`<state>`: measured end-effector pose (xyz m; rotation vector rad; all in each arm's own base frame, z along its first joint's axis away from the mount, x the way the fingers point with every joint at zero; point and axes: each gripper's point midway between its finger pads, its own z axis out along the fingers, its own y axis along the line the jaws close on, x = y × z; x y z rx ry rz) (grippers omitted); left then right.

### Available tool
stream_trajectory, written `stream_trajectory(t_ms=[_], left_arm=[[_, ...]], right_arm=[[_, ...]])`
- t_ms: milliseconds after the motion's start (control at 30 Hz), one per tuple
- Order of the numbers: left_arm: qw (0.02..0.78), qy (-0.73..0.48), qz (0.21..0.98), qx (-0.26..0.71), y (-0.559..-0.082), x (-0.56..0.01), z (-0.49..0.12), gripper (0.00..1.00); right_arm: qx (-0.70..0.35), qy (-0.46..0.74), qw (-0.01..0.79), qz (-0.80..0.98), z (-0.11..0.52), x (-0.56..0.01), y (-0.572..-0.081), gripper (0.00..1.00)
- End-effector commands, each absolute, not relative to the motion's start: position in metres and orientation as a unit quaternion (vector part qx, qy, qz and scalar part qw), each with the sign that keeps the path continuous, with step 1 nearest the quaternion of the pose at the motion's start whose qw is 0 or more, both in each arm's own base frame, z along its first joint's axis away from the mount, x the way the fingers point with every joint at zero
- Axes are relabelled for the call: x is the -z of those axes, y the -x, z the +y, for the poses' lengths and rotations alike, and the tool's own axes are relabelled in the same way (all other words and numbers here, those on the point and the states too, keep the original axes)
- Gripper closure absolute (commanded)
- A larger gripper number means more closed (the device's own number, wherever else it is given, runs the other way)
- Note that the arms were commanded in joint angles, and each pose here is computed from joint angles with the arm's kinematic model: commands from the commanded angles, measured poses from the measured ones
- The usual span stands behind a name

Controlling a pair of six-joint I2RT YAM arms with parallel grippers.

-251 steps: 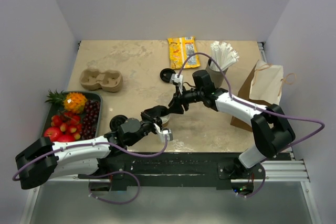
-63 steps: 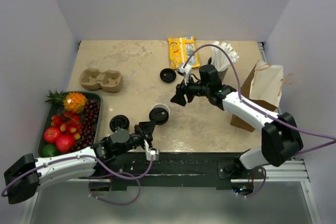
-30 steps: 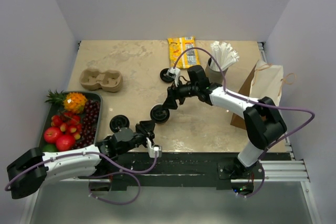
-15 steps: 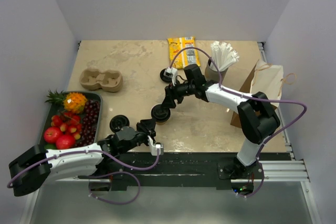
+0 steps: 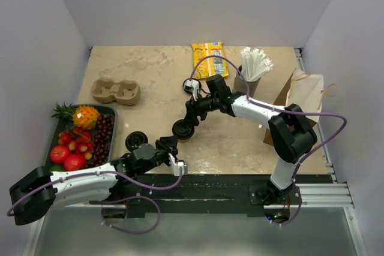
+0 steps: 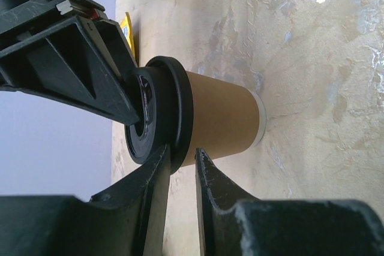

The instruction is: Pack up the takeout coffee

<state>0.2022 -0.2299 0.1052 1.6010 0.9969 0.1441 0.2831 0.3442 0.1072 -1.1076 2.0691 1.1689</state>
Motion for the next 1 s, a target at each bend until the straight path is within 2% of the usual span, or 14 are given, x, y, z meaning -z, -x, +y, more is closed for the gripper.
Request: stream_trajectory(t_ms=[0, 200, 467, 567, 633, 700, 800, 900, 967], left_arm=[[0.578, -0.678, 0.453, -0.037, -0.198, -0.101, -0.231, 0.73], [0.559, -0.673, 0.484, -0.011, -0.194, -0.085, -0.231, 0.74], [0.602, -0.623, 0.498, 0.043, -0.193, -0.137, -0.247, 0.64], [0.606, -0.612, 0.502, 0.076, -0.186, -0.15, -0.252, 0.62], [0.611, -0.602, 0.506, 0.088, -0.185, -0.158, -0.254, 0.6], [0.608, -0.603, 0.508, 0.095, -0.183, -0.161, -0.255, 0.57], [0.619, -0.586, 0.511, 0.109, -0.185, -0.189, -0.262, 0.52], [0.633, -0.557, 0.524, 0.12, -0.19, -0.219, -0.265, 0.42], [0.627, -0.557, 0.527, 0.134, -0.187, -0.226, -0.266, 0.4]], right_arm=[[-0.395, 0.419, 0.231, 0.784, 0.332, -0.075, -0.277, 0.39], [-0.408, 0.422, 0.226, 0.777, 0.332, -0.067, -0.269, 0.41], [-0.482, 0.447, 0.265, 0.705, 0.356, -0.147, -0.269, 0.34], [-0.494, 0.449, 0.249, 0.702, 0.357, -0.153, -0.264, 0.32], [-0.499, 0.45, 0.248, 0.698, 0.357, -0.158, -0.261, 0.29], [-0.504, 0.449, 0.253, 0.693, 0.357, -0.169, -0.261, 0.17], [-0.514, 0.439, 0.265, 0.687, 0.356, -0.192, -0.268, 0.07], [-0.521, 0.407, 0.274, 0.698, 0.347, -0.211, -0.282, 0.07], [-0.522, 0.381, 0.277, 0.711, 0.335, -0.214, -0.292, 0.07]])
